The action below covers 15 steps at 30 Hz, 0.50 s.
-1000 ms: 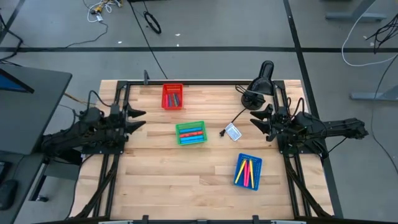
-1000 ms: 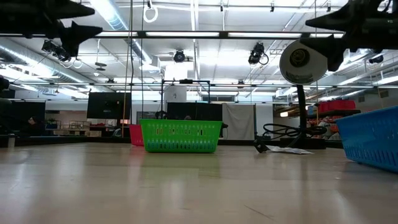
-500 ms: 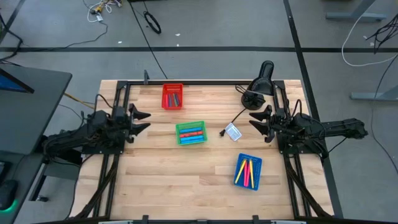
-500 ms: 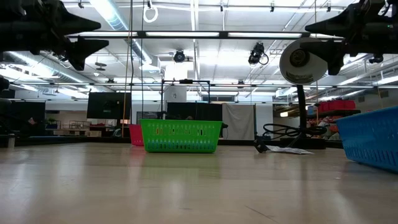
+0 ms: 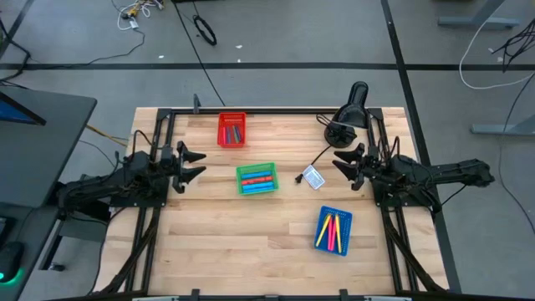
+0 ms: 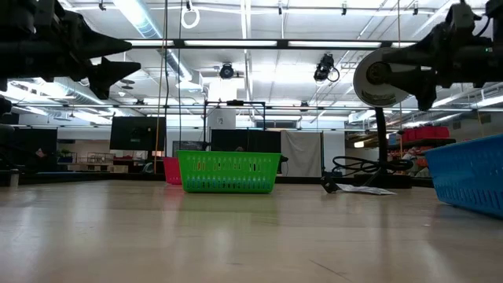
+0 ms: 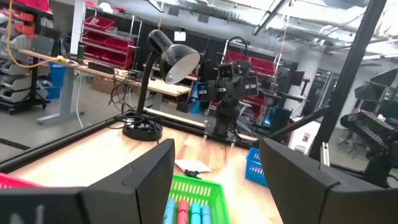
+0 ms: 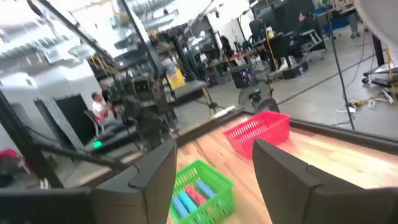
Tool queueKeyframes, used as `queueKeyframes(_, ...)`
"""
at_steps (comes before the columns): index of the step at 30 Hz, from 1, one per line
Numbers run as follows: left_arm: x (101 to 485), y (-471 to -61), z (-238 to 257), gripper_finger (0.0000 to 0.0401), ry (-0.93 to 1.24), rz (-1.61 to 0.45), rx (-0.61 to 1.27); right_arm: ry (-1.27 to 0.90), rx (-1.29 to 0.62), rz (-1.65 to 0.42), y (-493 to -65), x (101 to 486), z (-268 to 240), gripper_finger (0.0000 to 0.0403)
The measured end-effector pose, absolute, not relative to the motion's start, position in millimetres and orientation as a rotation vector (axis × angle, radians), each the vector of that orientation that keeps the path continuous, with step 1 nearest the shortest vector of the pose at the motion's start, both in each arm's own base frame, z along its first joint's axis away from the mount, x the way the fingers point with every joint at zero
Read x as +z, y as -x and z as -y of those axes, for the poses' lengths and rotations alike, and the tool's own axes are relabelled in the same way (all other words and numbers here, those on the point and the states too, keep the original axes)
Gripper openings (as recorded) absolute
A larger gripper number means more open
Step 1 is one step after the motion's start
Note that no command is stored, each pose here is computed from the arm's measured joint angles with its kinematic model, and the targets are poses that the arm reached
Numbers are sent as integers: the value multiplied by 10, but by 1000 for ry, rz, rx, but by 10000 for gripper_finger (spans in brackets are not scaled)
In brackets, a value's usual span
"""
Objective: Pick & Place Markers
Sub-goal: Return to Home Position
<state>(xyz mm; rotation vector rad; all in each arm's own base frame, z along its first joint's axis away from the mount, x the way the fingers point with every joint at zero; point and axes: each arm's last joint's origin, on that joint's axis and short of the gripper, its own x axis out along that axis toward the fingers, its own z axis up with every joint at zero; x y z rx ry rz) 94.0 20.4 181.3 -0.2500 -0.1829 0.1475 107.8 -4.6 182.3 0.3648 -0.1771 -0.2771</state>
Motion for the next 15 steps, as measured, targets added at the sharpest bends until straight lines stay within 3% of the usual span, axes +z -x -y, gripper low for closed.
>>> queueKeyframes(7,1752,-945,-221,241,237,125,213,-452,-415,-30,-1069,1579,71,210)
queueKeyframes(15,1677,-951,-226,241,239,45,233,-393,-421,-58,-1088,1568,71,210)
